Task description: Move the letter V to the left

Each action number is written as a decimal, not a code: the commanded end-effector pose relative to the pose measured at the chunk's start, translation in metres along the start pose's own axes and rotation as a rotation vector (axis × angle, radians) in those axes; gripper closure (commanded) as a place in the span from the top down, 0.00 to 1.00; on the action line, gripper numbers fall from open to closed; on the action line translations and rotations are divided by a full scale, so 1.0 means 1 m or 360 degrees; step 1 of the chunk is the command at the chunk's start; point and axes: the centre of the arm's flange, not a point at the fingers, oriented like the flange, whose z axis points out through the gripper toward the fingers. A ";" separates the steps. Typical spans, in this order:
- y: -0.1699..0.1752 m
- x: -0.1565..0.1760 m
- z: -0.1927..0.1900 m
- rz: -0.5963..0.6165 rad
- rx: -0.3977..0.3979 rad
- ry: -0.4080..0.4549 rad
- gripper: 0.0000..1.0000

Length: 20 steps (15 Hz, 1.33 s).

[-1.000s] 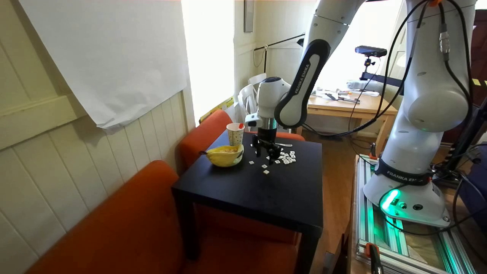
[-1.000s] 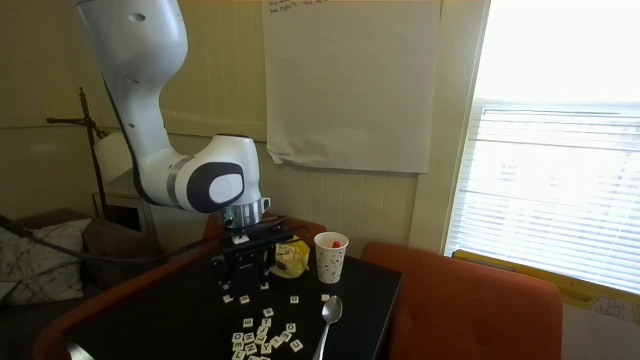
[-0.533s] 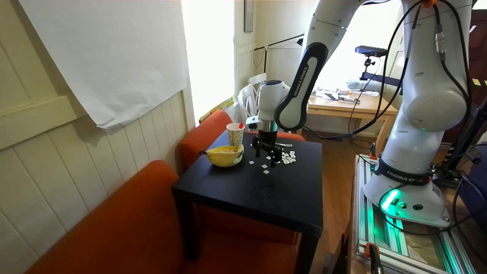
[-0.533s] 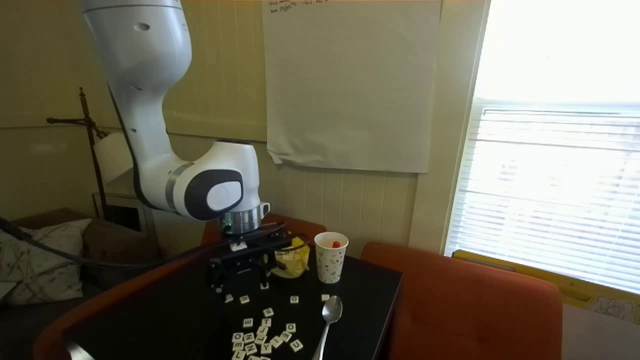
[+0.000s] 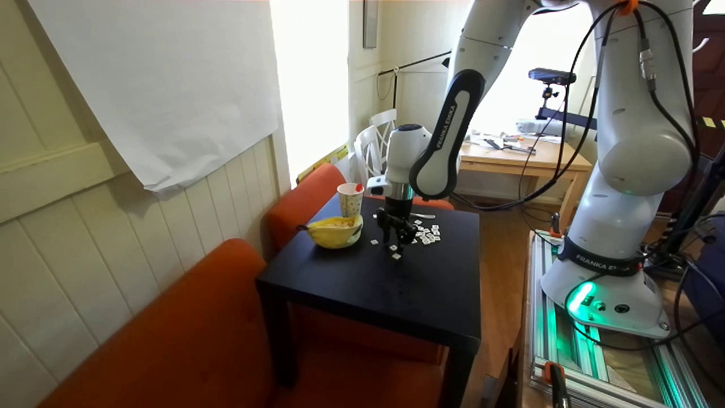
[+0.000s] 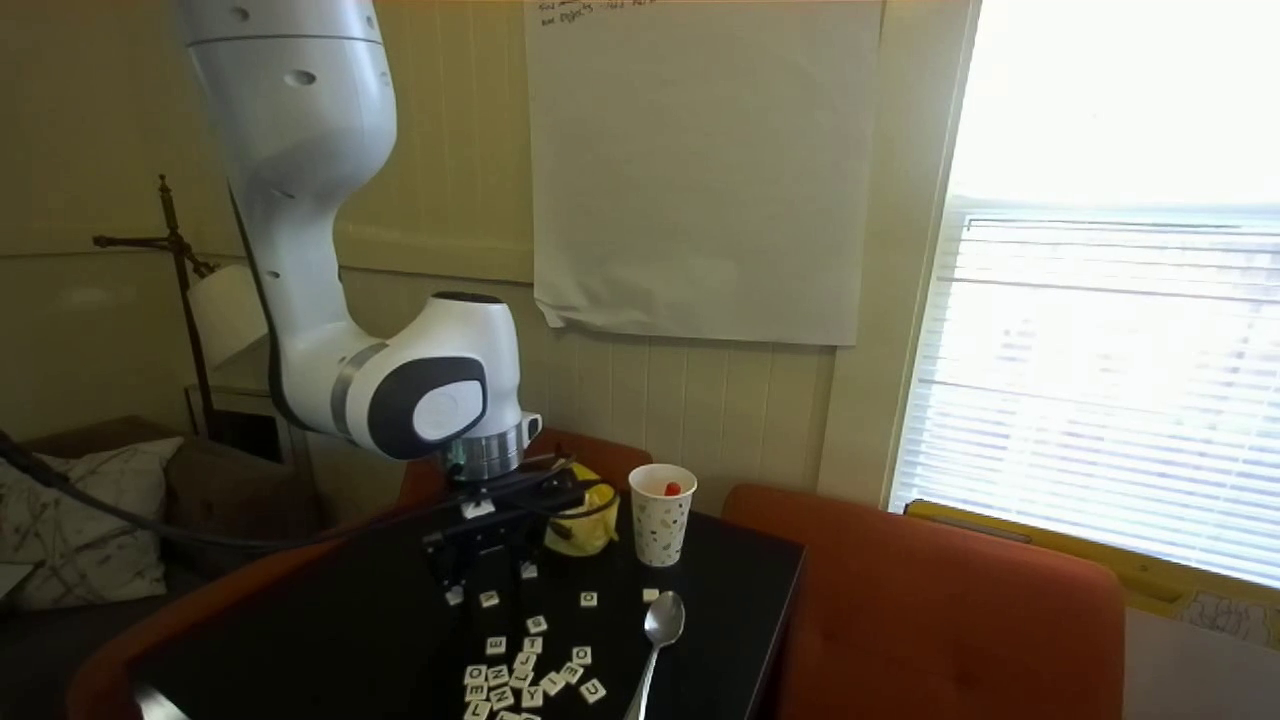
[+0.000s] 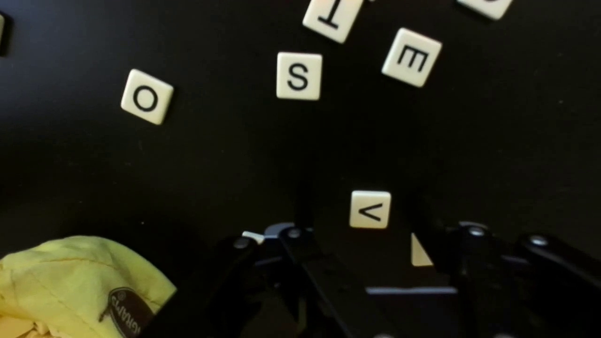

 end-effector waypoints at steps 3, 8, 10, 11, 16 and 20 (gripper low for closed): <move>0.002 -0.006 0.003 -0.0021 -0.0010 0.0015 0.57; 0.001 -0.006 -0.001 -0.0036 -0.0010 -0.0002 0.26; 0.002 -0.005 -0.002 -0.0040 -0.0015 -0.0007 0.11; 0.002 -0.005 -0.003 -0.0044 -0.0014 -0.0008 0.06; 0.002 -0.005 -0.008 0.0030 0.0036 -0.0031 0.07; 0.004 -0.005 -0.018 0.0357 0.0275 0.0086 0.06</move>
